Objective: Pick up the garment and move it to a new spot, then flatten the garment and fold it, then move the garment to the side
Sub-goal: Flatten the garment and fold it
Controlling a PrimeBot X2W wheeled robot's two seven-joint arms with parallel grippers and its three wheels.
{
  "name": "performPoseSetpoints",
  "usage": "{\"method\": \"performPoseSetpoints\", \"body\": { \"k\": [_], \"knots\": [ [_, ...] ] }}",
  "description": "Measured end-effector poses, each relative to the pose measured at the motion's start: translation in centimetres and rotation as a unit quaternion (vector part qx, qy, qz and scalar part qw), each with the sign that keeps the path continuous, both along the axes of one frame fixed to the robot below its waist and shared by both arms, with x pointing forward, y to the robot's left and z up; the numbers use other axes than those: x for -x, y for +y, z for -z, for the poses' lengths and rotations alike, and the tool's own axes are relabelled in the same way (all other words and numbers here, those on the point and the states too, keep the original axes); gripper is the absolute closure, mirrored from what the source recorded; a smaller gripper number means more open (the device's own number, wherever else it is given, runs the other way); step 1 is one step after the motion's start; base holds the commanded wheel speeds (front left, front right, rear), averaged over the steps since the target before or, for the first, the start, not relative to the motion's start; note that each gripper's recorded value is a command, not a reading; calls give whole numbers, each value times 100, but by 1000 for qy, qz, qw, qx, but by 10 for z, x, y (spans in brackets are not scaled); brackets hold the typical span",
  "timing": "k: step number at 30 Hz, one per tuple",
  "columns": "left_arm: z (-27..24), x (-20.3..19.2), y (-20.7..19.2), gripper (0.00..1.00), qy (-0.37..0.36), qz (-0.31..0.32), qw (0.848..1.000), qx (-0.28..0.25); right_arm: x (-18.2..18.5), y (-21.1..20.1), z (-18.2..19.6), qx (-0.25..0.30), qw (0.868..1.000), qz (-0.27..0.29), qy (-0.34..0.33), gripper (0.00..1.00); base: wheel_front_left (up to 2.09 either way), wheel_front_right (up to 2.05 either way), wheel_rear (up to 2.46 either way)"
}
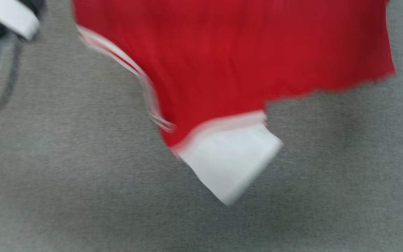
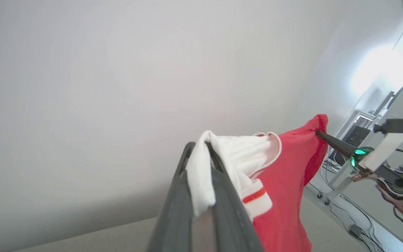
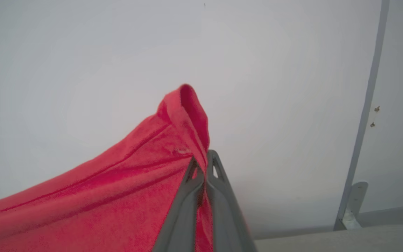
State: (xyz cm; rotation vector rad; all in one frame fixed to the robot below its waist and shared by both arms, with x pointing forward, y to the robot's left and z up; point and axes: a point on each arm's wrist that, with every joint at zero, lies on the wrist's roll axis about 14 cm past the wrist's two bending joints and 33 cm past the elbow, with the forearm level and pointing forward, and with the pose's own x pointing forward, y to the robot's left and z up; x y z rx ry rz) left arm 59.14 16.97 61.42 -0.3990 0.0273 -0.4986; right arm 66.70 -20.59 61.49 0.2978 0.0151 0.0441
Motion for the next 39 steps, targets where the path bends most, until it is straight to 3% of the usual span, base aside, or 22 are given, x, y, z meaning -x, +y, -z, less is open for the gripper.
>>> {"method": "performPoseSetpoints", "body": {
  "k": [5, 10, 12, 15, 19, 24, 29, 33, 39],
  "knots": [
    [-54, -37, 7, 100, -65, -25, 998, 7, -8, -1, -34, -51, 997, 21, -61, 100, 0, 0, 0],
    [-112, -51, 3, 100, -142, -36, 988, 46, -8, -12, -82, -58, 986, 48, -148, 100, 0, 0, 0],
    [-129, -49, 0, 100, -165, -32, 983, 68, -10, -10, -85, -49, 986, 48, -154, 100, 0, 0, 0],
    [-123, -47, -8, 100, -159, -17, 985, 70, -15, -4, -65, -36, 990, 41, -126, 100, 0, 0, 0],
    [-77, -38, -17, 100, -101, -1, 991, 89, -15, -1, -22, -25, 996, 35, -78, 100, 0, 0, 0],
    [-3, 4, -40, 100, -16, 38, 994, 97, 6, 9, 42, -14, 1000, 11, -5, 100, 0, 0, 0],
    [72, 68, -55, 100, 89, 53, 987, 126, 52, 20, 105, -10, 997, -27, 65, 100, 0, 0, 0],
    [103, 108, -55, 100, 133, 36, 978, 158, 96, 22, 146, -12, 991, -55, 120, 100, 0, 0, 0],
    [130, 159, -54, 100, 166, 21, 973, 159, 169, 22, 185, -26, 977, -86, 195, 100, 0, 0, 0]
  ]
}}
